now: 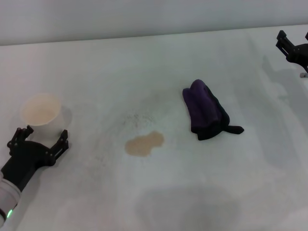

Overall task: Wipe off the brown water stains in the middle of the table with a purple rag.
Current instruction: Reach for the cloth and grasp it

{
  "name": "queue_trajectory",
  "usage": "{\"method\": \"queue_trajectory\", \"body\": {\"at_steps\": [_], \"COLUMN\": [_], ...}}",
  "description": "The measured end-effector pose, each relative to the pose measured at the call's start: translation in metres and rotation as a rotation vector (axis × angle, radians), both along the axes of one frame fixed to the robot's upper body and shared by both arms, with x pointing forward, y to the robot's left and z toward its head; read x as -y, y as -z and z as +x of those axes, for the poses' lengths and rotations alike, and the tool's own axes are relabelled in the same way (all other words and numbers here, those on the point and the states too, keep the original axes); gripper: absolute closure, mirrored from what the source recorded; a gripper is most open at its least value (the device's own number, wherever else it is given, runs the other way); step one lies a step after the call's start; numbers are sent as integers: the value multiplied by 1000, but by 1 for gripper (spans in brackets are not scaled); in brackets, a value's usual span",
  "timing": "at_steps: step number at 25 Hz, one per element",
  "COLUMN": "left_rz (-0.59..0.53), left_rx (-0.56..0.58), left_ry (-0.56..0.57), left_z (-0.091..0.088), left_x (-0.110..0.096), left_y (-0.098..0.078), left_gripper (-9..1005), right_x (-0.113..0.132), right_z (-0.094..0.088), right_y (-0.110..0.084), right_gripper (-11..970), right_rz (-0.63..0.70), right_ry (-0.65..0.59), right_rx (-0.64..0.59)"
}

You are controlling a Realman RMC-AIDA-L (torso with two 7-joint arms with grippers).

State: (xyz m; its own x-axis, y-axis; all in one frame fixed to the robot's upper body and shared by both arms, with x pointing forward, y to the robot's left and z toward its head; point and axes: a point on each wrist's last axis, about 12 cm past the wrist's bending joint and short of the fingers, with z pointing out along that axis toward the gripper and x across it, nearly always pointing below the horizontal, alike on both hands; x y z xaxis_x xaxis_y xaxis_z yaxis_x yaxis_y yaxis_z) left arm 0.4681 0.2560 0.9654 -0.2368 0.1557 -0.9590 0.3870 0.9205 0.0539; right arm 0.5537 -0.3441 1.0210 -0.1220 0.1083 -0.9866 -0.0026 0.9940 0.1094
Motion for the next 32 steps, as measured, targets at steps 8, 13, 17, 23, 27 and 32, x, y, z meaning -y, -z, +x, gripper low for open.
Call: {"method": "queue_trajectory", "body": {"at_steps": [8, 13, 17, 23, 27, 32], "left_rz": [-38, -72, -107, -145, -163, -186], "left_rx": [31, 59, 102, 154, 170, 181], "left_ry": [-31, -59, -92, -148, -219, -275], "left_z": [-21, -41, -59, -71, -71, -66], "left_x": [-7, -11, -16, -22, -29, -35], "left_y": [1, 1, -1, -6, -8, -10], "left_gripper": [117, 116, 117, 114, 113, 114], "right_x": [0, 0, -1, -6, -18, -36], "right_z": [0, 0, -1, 1, 10, 26], "right_y": [0, 0, 1, 1, -6, -12], "right_gripper": [105, 105, 105, 105, 105, 106], "right_rz": [0, -1, 9, 166, 154, 86], "right_ry": [-1, 0, 0, -44, -203, -349], "right_rx": [-1, -4, -6, -30, -58, -146]}}
